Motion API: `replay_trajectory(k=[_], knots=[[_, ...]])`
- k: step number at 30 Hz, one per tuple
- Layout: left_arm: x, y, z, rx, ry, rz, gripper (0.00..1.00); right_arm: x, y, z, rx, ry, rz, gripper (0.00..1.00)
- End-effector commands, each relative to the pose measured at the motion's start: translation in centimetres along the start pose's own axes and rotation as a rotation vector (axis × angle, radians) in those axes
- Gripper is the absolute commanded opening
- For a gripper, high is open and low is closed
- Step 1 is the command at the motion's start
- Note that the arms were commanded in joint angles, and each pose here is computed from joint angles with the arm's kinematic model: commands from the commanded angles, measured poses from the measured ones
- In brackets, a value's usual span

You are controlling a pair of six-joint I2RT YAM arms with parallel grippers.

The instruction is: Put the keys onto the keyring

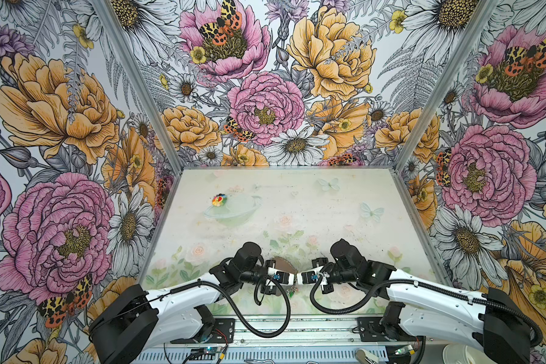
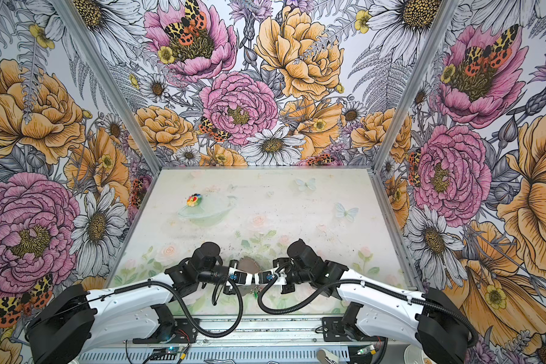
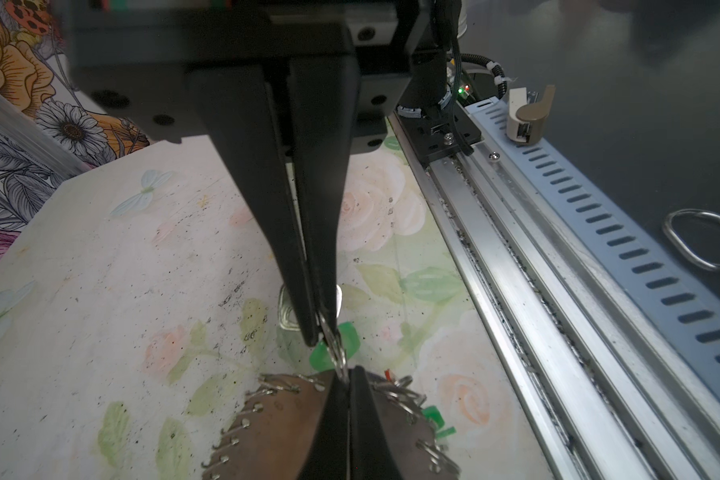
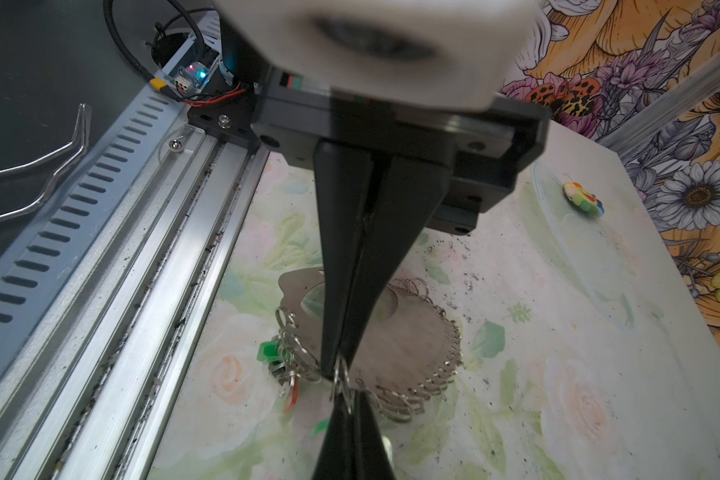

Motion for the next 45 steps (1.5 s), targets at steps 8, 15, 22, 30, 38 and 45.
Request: replay_trajectory(k=[8, 15, 22, 30, 38, 45], knots=[[-1.6, 0.4, 2.2, -0.153, -0.026, -0.107, 0.00, -4.5, 1.0, 2.1, -0.029, 0.020, -0.245, 0.00], [-1.4, 0.1, 1.7, -0.121, -0.016, -0.098, 0.00, -4.4, 1.4, 2.7, -0.056, 0.018, -0.242, 0.00], [-0.3, 1.3, 1.5, -0.125, -0.048, 0.026, 0.00, -2.7, 1.7, 2.2, -0.071, -0.013, -0.197, 0.00], [0.0, 1.7, 1.0, -0.131, -0.040, 0.031, 0.00, -1.1, 1.6, 2.4, -0.116, -0.046, -0.103, 0.00], [0.1, 2.0, 1.0, -0.140, -0.040, 0.049, 0.00, -0.5, 0.9, 1.5, -0.071, -0.060, -0.100, 0.00], [0.5, 2.5, 0.8, -0.138, -0.037, 0.085, 0.00, 0.0, 0.9, 1.5, -0.065, -0.059, -0.095, 0.00]])
Point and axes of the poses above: each gripper's point midway between its finger pads, its own y axis back along the fingers, its own x axis along the line the jaws close on, z = x × y, the point moved 5 cm from there along y, back along the fingers, and after that the axes turned 7 degrees about -y, right-handed, at the moved point
